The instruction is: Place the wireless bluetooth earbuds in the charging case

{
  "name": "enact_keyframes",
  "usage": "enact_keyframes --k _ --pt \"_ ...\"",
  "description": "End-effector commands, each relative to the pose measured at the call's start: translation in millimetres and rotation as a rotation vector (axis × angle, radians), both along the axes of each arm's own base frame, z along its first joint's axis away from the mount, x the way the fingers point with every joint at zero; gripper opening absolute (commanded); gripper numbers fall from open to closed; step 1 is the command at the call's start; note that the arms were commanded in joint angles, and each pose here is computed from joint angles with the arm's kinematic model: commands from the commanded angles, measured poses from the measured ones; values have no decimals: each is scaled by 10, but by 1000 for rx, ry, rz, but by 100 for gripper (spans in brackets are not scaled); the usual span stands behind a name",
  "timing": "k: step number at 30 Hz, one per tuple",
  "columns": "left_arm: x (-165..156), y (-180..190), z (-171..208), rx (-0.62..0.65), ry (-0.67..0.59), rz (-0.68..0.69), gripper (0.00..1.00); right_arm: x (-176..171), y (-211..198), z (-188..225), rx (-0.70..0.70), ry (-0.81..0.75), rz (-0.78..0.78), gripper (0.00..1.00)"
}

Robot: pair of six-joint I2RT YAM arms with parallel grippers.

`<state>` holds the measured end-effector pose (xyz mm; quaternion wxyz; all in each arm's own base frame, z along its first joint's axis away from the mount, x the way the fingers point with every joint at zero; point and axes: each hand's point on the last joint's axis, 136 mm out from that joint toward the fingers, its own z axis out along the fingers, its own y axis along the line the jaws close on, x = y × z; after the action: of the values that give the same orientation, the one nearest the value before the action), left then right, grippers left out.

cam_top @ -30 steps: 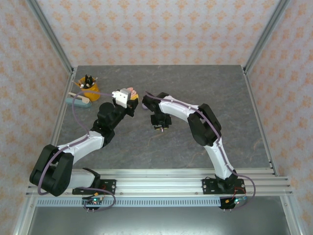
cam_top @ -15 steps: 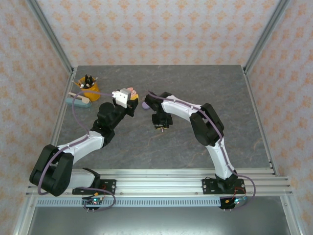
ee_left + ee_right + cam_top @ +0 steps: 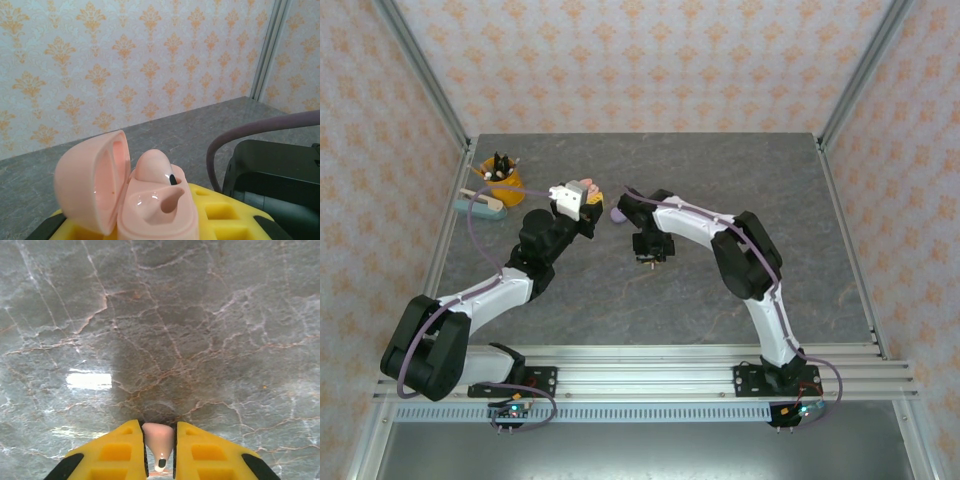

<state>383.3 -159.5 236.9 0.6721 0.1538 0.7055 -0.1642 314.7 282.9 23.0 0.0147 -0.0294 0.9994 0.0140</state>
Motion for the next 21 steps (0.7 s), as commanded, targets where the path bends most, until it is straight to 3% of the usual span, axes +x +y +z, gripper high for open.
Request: enact_keyframes --k 1,21 --pt "6 23 218 -31 -46 2 0 107 -214 89 -50 -76 -14 16" --pt "25 -20 208 -24 -31 -18 0 261 -371 385 6 -329 -63 14"
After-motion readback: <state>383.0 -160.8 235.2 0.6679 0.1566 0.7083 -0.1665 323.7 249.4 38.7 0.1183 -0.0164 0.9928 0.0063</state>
